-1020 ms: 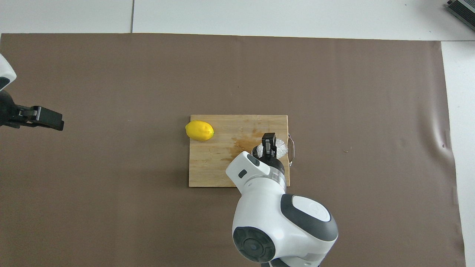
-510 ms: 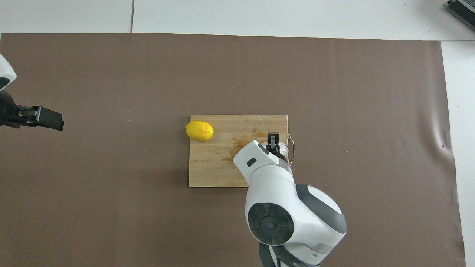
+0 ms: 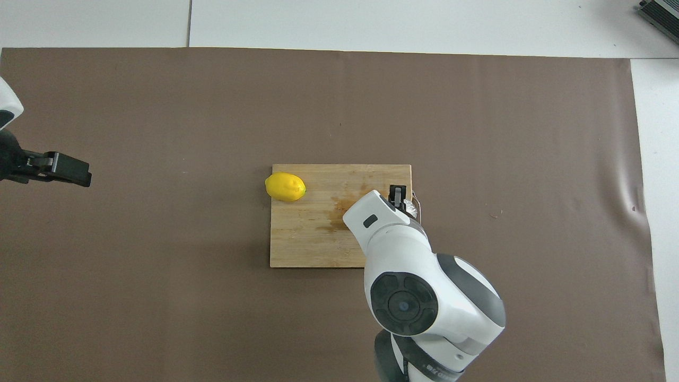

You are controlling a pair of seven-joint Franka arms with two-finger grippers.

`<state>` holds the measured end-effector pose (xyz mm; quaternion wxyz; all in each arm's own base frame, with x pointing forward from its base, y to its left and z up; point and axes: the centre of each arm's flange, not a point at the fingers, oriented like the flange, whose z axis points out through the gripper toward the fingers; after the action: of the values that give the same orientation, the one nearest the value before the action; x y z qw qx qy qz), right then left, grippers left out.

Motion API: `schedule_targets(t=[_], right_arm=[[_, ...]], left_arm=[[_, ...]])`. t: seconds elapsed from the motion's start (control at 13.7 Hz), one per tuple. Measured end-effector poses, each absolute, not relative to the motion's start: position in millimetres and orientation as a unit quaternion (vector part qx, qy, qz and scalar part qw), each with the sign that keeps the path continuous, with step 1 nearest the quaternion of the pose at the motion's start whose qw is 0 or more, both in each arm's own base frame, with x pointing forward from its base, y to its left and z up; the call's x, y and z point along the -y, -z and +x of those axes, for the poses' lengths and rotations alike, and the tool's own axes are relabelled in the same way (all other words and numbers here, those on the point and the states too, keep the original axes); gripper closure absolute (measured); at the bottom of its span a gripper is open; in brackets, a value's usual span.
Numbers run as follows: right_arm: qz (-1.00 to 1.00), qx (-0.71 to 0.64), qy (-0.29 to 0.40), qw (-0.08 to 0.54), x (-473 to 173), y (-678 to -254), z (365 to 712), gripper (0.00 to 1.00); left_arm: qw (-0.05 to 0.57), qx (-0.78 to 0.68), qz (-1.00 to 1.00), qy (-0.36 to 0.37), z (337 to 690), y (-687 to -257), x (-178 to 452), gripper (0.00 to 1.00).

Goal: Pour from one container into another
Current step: 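Carry the white cup back toward its starting spot with the right gripper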

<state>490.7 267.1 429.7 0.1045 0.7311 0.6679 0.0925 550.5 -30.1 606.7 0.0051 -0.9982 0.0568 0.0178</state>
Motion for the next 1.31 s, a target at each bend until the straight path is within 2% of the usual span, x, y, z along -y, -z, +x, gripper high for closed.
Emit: schedule_targets(t=[0.29, 0.8, 1.31], right_arm=[[0.741, -0.662, -0.105, 0.034, -206.3, -421.1, 519.4, 0.49], [0.757, -0.642, -0.105, -0.063, -106.5, -357.8, 541.4, 0.49], [0.771, -0.614, -0.129, -0.109, -34.1, -312.6, 532.5, 0.49]], left_arm=[[0.005, -0.057, -0.998, -0.013, 551.5, -607.5, 30.0, 0.0], [0.005, -0.057, -0.998, -0.013, 553.0, -605.9, 30.0, 0.0], [0.005, -0.058, -0.998, -0.009, 554.6, -605.5, 31.2, 0.0]])
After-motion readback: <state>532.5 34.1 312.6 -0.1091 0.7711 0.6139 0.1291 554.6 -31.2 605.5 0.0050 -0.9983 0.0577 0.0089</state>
